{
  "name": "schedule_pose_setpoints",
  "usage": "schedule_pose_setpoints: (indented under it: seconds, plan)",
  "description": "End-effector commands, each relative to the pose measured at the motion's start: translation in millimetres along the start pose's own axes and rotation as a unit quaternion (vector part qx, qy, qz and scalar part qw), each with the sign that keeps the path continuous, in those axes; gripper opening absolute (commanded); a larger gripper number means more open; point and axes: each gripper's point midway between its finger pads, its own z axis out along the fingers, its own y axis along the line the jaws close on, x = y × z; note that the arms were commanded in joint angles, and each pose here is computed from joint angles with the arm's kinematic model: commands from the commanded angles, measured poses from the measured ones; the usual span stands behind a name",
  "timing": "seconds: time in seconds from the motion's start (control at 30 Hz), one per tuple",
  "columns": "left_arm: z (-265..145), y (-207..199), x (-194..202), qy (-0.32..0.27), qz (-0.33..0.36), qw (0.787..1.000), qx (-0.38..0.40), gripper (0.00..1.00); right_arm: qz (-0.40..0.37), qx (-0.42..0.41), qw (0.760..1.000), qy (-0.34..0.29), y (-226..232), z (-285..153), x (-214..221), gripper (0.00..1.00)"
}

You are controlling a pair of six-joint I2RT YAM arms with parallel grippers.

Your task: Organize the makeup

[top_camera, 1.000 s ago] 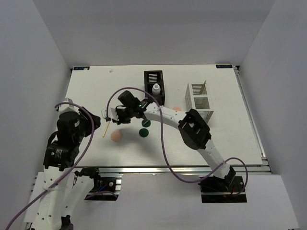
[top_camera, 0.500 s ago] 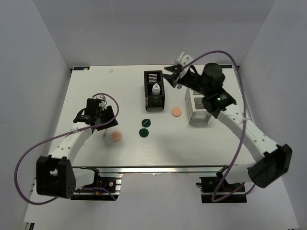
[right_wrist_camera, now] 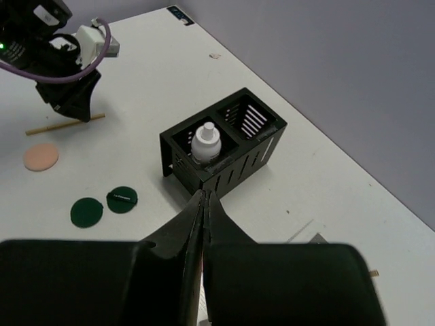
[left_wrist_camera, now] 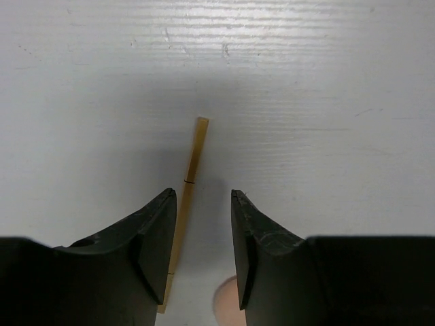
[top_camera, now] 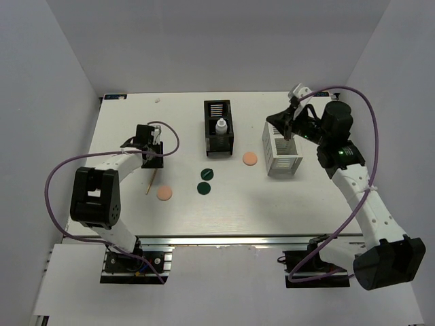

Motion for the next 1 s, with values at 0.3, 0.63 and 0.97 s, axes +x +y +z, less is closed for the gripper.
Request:
schedule_pose_setpoints:
  seconds: [0.3, 0.63, 0.97]
  plan:
    - [20, 10, 7, 0.009, 0.054, 0.998, -0.012, 0.40, 0.052, 0.027, 0.998, -0.014, -13, -37, -6, 0.03]
    - [30, 13, 26, 0.018, 0.047, 0.999, -0.020, 0.29, 0.064, 0.039, 0.997, -0.014, -13, -45, -6, 0.04]
    - [11, -7, -9, -0.050, -0.014, 0.998, 0.022, 0.06, 0.070, 0.045, 0.997, -0.011, -13, -49, -3, 0.04]
